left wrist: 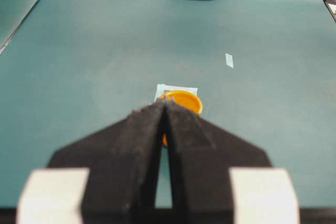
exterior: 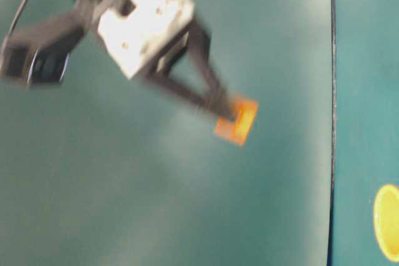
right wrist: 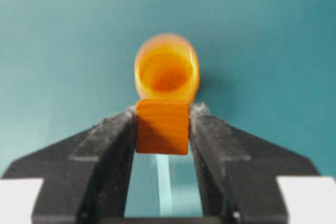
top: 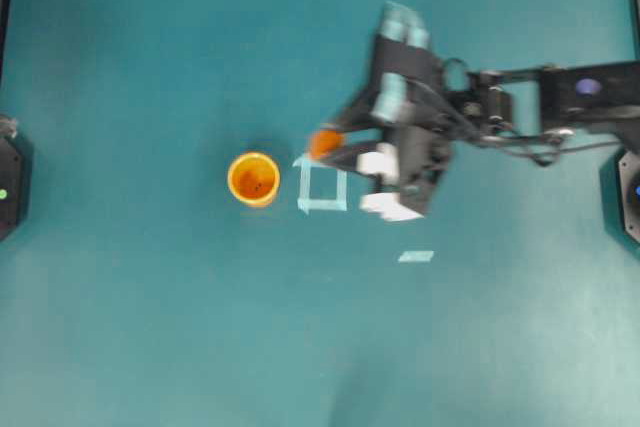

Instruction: Move the block to the left with right arm.

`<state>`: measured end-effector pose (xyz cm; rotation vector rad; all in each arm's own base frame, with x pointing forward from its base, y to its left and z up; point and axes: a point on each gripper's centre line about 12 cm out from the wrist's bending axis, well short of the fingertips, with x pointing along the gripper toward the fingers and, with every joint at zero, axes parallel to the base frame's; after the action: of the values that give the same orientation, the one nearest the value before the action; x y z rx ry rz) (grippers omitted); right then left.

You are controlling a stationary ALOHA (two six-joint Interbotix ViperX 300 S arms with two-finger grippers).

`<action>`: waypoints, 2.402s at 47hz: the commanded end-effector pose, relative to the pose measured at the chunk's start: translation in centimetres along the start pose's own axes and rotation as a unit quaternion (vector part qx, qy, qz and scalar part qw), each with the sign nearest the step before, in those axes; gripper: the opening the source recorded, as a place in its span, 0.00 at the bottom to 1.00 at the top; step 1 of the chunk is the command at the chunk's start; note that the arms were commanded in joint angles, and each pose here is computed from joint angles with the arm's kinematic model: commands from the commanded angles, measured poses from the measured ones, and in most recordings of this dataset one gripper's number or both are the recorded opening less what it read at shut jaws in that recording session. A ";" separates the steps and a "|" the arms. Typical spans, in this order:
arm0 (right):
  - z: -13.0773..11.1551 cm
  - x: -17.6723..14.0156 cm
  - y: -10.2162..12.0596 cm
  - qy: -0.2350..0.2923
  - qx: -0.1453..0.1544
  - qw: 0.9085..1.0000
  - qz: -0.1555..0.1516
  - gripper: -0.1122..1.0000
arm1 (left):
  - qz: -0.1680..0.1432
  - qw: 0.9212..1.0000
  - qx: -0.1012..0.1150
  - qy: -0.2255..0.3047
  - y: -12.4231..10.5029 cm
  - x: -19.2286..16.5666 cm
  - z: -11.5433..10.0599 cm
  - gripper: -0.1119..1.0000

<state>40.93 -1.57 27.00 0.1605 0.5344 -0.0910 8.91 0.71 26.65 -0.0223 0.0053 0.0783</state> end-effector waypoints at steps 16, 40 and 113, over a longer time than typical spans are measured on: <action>7.1 7.7 1.3 -0.061 -0.006 0.998 0.010 0.46 | 0.003 1.000 0.003 -0.004 0.0 0.0 0.7 0.10; 8.0 13.2 1.6 -0.072 -0.008 0.997 0.011 0.46 | 0.003 1.000 0.009 -0.003 0.0 0.0 0.7 0.10; 8.0 14.9 1.5 -0.071 -0.010 0.997 0.009 0.46 | 0.003 1.000 0.011 0.003 0.0 -0.1 0.7 0.10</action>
<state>57.81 -2.25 23.66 0.1396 0.4520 -0.0837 8.90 0.72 26.36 -0.0050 0.0305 0.0791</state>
